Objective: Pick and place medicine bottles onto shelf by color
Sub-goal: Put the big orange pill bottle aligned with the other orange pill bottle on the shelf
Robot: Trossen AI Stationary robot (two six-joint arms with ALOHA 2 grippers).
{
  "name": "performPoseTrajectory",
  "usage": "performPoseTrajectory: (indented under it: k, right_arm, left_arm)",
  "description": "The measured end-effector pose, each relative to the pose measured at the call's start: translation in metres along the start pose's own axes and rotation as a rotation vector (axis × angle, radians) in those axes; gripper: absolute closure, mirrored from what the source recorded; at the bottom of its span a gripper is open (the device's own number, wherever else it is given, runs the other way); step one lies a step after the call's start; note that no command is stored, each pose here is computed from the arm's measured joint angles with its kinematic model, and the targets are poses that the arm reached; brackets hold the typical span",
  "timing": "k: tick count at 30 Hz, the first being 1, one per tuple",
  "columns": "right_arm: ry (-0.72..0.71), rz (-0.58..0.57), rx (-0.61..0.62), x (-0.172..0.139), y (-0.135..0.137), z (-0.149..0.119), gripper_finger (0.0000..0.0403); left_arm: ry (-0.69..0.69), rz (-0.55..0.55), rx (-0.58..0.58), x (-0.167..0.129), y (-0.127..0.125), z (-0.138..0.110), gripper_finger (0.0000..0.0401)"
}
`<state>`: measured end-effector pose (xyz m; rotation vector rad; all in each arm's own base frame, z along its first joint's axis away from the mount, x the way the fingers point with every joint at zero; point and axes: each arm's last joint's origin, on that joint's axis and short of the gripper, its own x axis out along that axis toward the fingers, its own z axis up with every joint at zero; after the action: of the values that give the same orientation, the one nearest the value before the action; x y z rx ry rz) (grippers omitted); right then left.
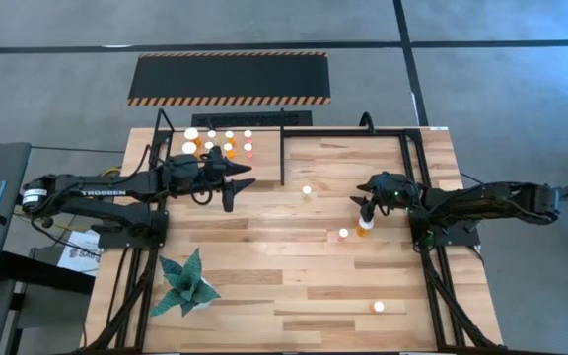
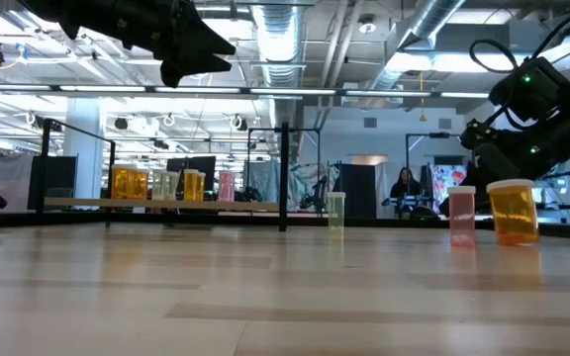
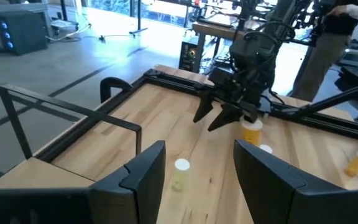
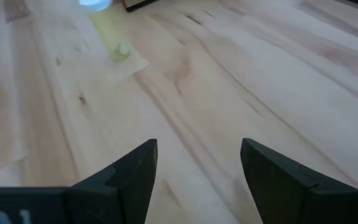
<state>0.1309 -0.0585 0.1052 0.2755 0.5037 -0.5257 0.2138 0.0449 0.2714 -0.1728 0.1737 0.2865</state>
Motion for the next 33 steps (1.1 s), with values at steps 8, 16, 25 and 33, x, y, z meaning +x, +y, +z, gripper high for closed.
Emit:
performPoseTrajectory:
  k: [8,16,25,33]
  right_arm:
    - [-0.118,0.023,0.215,-0.001,0.001,0.011,0.0147]
    - [-0.356,0.081,0.169,-0.006,0.005,0.034,0.0147]
    - [-0.582,0.168,0.252,-0.016,0.009,0.061,0.0147]
    - [-0.638,0.250,0.365,-0.018,0.016,0.093,0.0147]
  left_arm:
    - [-0.004,0.017,0.005,0.000,0.001,0.000,0.0225]
    - [-0.031,0.027,0.071,0.000,0.001,0.003,0.0225]
    - [-0.042,0.051,0.087,0.000,0.006,0.004,0.0225]
    - [-0.047,0.075,0.086,0.000,0.011,0.006,0.0225]
